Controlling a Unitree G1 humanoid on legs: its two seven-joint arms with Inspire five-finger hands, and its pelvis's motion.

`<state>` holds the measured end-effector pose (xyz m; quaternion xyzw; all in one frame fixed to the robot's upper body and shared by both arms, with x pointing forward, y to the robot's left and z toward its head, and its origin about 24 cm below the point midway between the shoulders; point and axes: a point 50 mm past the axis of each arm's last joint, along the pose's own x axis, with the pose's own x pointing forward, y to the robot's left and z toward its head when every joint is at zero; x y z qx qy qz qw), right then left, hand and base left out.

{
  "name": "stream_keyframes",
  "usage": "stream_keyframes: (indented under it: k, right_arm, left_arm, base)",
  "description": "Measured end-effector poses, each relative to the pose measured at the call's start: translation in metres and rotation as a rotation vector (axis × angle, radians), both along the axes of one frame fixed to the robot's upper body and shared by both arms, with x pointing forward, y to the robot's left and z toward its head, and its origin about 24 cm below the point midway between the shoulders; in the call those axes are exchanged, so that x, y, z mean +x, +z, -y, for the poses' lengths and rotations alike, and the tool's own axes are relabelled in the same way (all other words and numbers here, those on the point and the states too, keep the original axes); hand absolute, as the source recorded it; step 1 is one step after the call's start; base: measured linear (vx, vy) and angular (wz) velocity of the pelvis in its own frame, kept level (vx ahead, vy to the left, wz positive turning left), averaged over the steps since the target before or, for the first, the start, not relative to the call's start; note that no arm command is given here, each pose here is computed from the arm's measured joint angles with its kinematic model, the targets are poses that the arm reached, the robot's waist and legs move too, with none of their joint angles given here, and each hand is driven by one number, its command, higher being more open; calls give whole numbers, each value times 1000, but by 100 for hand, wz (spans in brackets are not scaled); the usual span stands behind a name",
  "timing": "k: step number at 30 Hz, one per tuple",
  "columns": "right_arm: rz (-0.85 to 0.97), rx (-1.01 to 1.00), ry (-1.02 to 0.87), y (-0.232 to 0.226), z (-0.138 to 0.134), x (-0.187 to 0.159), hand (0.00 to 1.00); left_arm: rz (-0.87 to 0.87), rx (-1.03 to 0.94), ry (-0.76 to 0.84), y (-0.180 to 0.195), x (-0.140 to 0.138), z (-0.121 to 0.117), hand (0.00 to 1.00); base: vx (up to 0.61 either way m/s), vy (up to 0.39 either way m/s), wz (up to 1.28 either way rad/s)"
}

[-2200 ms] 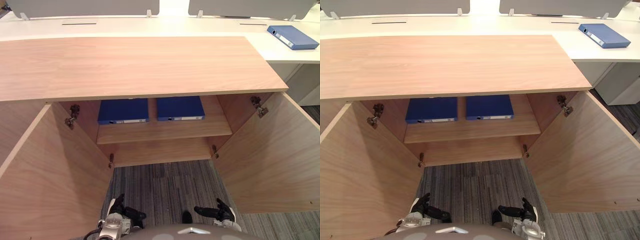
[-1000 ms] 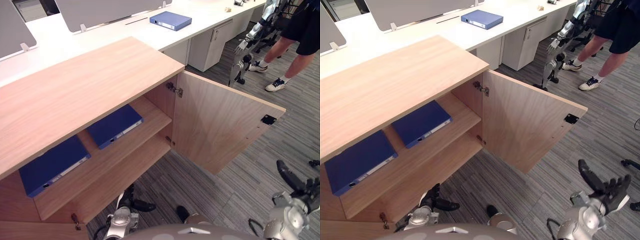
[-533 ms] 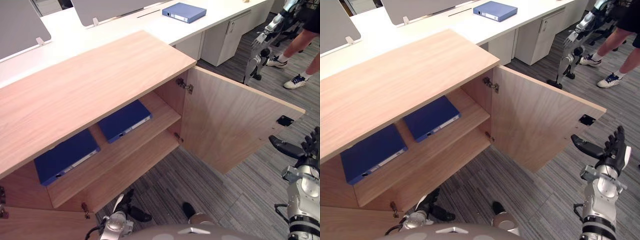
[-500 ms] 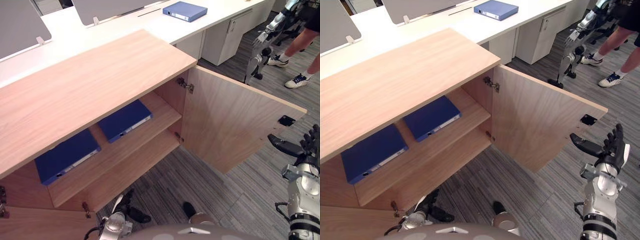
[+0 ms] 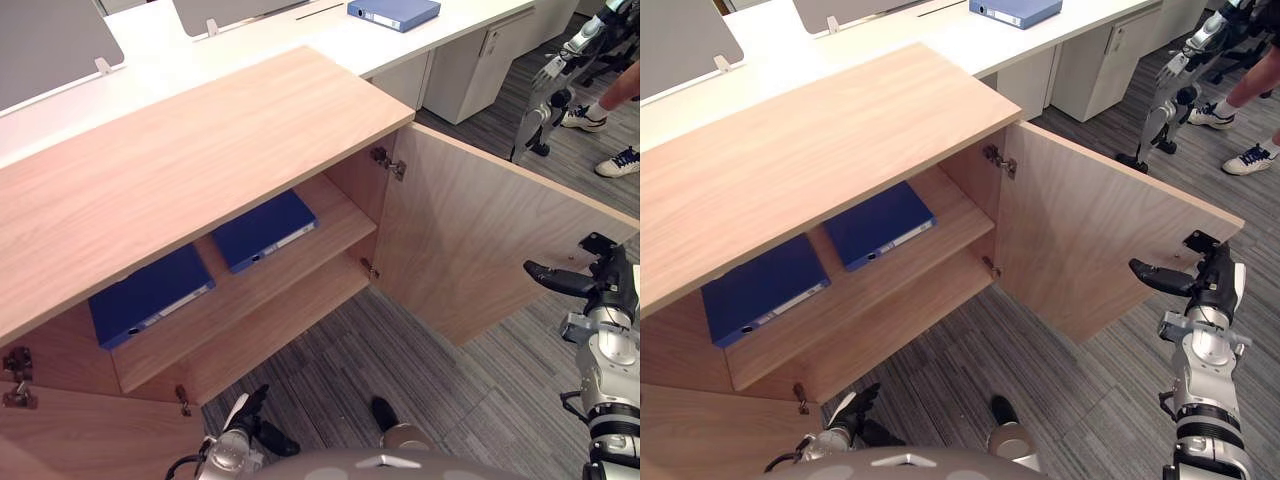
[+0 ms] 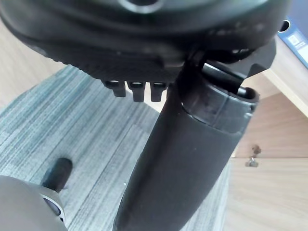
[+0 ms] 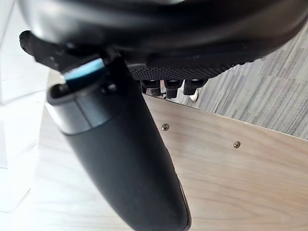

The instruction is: Walk over to the cabinet, pick up the folder, carry it to the office cabinet, place the folder inside the office cabinet, then close the office cabinet door

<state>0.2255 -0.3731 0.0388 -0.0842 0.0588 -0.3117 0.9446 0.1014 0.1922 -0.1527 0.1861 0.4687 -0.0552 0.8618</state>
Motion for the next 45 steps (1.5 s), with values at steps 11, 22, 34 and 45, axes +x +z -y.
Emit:
stream_keyframes:
  k: [11,22,34,45]
  right_arm:
    - [92,102,56,-14,-51,-19,100]
    - [118,335,197,-35,-149,-74,100]
    - [8,463,373,-47,-203,-101,100]
    - [0,544,707,-41,-255,-84,100]
  left_arm:
    - [11,3,1,1,4,-1,100]
    - [37,8,-4,4,18,6,100]
    - [32,34,-29,3,22,8,100]
    - [21,80,-65,4,24,-3,100]
  base:
    - [-11,-21,-2]
    - [-19,-17,-15]
    - [-4,-9,3]
    - [-13,-18,39]
